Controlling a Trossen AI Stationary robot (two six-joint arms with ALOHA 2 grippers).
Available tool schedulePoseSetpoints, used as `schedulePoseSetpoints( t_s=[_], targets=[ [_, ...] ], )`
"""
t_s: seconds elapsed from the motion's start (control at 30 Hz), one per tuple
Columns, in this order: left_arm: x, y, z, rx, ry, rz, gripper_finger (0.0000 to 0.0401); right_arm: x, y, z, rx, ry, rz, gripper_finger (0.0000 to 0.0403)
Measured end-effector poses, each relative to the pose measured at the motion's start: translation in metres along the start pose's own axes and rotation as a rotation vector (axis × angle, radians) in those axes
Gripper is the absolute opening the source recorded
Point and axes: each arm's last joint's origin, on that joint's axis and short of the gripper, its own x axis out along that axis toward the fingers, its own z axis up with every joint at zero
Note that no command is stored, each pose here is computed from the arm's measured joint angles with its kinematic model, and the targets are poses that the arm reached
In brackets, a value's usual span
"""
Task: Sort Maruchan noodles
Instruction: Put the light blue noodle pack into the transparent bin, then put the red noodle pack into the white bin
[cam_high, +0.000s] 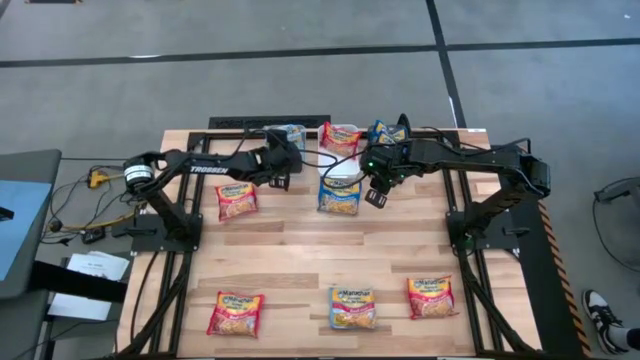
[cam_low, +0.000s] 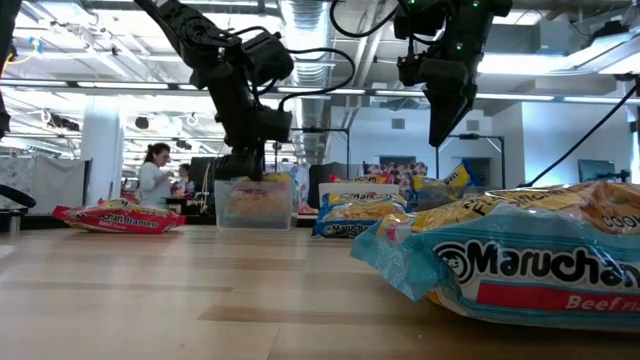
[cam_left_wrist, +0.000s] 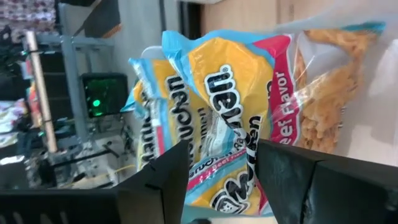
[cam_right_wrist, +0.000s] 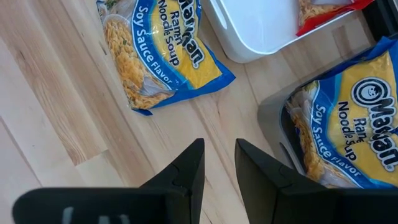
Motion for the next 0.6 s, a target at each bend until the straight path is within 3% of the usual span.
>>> schedulePoseSetpoints(
  t_s=[0.2,0.37,0.6],
  targets=[
    [-0.006,0.005,-0.001,-0.015,0.034,0.063,0.0165,0.0,0.0,0.0,0.031,0.0,0.0,0.0113],
    [-0.019,0.018,-0.003,-0.112,-0.004,0.091,0.0165,0.0,0.002,0.0,0.027,-0.002,0.004,0.0113],
    [-0.032,0.029,-0.005,-0.157,-0.094,0.058,0.0165,0.0,0.004,0.0,0.012,-0.003,0.006,0.0113]
  ],
)
